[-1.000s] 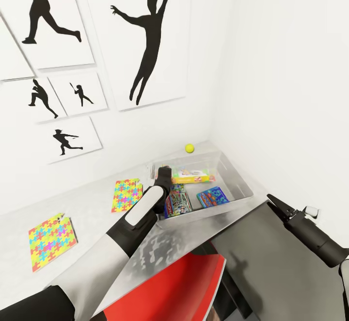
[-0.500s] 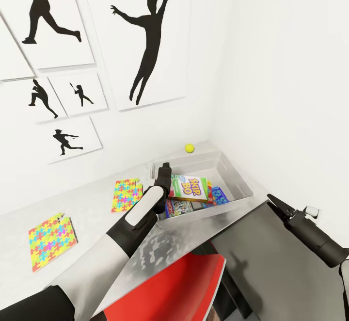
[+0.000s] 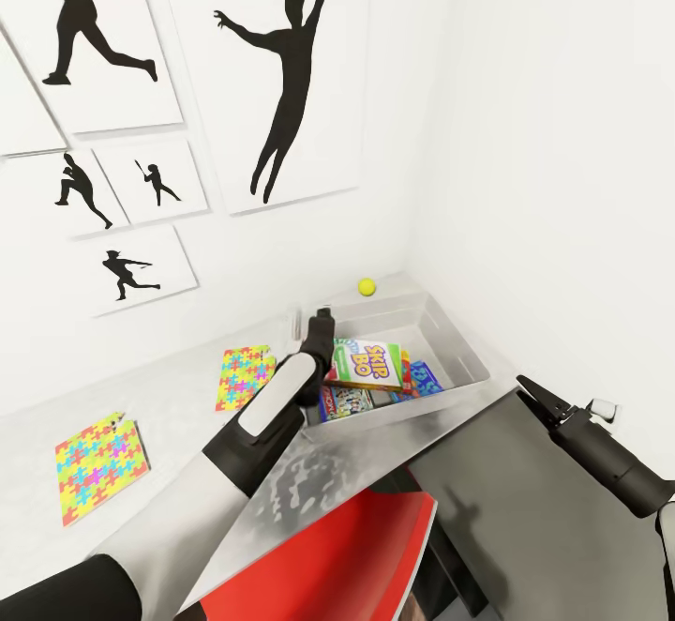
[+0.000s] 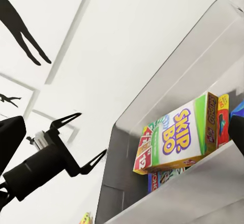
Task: Put all the toys in the child's room - the three board games (two on the bed and one on the table), the two jigsaw puzzles on the table, and the tennis ball on the table - inside the toy box on the table in the child's room.
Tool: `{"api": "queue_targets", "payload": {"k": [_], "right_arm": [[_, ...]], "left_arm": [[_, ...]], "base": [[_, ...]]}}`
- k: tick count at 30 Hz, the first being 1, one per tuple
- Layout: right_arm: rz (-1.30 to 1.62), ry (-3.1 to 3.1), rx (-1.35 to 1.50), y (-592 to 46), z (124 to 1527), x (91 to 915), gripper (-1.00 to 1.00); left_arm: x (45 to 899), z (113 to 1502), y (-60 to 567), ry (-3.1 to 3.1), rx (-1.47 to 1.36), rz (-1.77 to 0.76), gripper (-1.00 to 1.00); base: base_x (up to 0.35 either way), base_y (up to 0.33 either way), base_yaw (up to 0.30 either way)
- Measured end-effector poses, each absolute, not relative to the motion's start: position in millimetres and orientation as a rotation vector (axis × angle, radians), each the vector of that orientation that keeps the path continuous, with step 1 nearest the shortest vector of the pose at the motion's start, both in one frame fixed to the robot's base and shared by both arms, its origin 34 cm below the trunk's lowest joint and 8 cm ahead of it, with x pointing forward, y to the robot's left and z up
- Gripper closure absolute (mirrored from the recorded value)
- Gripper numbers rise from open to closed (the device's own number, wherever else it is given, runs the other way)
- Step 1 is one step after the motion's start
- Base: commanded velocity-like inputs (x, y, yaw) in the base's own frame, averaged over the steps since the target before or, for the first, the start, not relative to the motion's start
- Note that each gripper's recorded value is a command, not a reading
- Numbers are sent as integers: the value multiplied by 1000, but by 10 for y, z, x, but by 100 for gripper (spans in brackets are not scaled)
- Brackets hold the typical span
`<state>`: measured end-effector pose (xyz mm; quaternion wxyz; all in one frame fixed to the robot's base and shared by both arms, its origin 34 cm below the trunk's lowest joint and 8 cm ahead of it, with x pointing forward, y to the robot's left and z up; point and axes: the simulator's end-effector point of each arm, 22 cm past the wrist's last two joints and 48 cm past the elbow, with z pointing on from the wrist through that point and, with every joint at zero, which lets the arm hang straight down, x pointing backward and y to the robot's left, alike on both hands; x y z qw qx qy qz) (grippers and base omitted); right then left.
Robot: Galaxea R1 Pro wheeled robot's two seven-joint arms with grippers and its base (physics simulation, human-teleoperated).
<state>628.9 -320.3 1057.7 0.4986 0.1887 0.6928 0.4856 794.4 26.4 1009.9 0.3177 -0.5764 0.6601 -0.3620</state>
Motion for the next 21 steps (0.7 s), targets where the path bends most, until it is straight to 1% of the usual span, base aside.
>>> {"api": "queue_targets", "payload": {"k": [11, 21], "right_arm": [[1174, 1678, 457, -3203, 10574, 6289, -100], [1173, 1678, 457, -3203, 10573, 6290, -100]], "left_arm": [[7966, 10379, 290, 1711, -1548, -998, -100], [8085, 10422, 716, 1642, -1646, -940, -100]], "base": [[0, 0, 0], [0, 0, 0]]}}
